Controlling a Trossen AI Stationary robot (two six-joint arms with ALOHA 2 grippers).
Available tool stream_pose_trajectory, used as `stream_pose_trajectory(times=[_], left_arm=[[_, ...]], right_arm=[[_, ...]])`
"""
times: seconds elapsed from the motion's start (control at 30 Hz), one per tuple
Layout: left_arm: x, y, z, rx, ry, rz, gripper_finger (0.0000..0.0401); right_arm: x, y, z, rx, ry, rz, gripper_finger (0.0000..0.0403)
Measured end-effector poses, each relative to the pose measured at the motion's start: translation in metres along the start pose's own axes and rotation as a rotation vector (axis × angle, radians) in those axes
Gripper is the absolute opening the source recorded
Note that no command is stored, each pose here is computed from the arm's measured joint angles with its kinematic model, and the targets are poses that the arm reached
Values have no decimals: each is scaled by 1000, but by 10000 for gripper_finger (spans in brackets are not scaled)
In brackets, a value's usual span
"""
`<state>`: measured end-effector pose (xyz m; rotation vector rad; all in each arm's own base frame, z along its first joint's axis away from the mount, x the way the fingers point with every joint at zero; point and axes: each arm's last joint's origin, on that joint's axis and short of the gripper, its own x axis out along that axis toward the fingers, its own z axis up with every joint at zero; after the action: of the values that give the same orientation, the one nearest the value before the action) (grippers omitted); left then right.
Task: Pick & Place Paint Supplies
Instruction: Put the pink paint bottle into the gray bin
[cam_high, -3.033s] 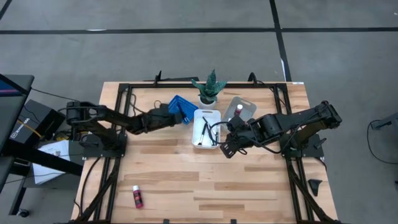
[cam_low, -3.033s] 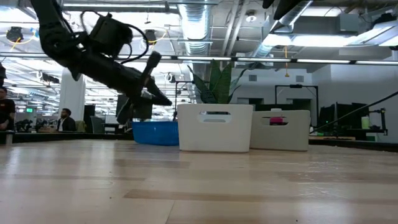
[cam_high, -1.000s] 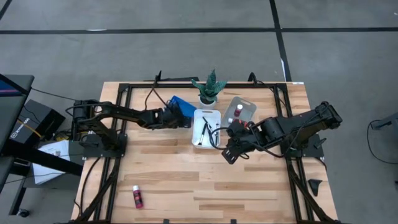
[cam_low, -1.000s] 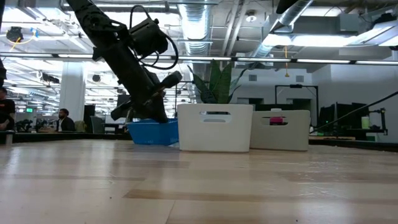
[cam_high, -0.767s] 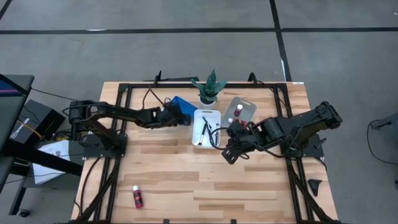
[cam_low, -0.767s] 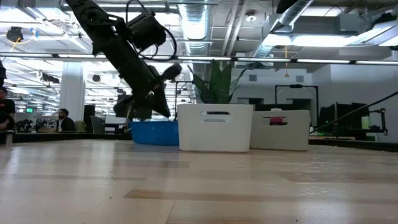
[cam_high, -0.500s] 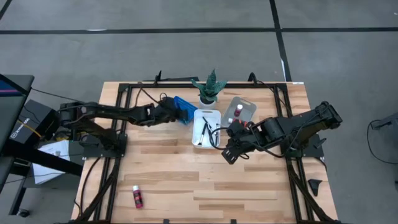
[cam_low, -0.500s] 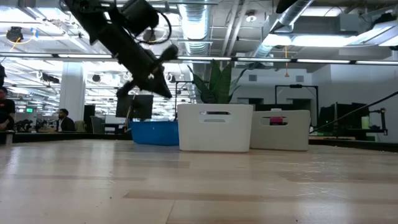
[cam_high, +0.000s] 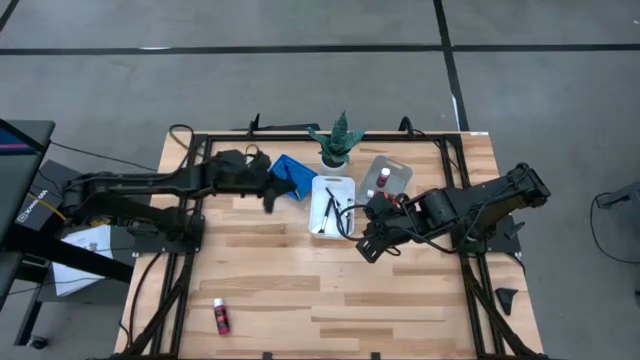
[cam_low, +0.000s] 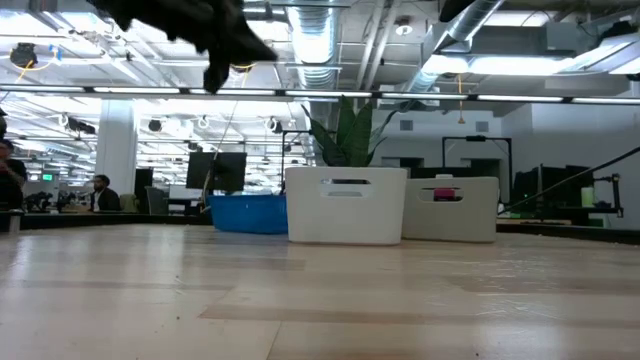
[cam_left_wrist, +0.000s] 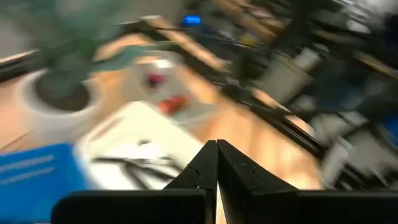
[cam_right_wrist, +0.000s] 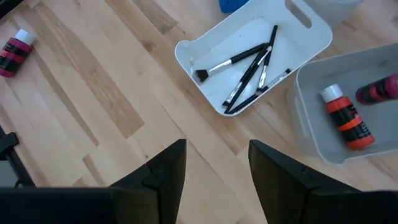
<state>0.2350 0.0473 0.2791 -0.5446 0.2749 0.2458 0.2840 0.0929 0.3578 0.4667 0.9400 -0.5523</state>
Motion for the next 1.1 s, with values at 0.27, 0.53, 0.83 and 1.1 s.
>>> stream_pose_trajectory(times=[0.27,0.53,0.83,1.1], left_arm=[[-34,-26,-8,123,25,-73,0],[-46,-44,-39,-1,225,-54,0],[-58,-68,-89,-314,681,-55,17],[-84,-95,-137,-581,972,151,89]], right_arm=[[1,-2,2,-31,-20,-18,170],[3,-5,6,-15,-20,-31,170],[5,-8,11,-36,-3,-25,170],[6,-9,13,-39,-7,-22,170]])
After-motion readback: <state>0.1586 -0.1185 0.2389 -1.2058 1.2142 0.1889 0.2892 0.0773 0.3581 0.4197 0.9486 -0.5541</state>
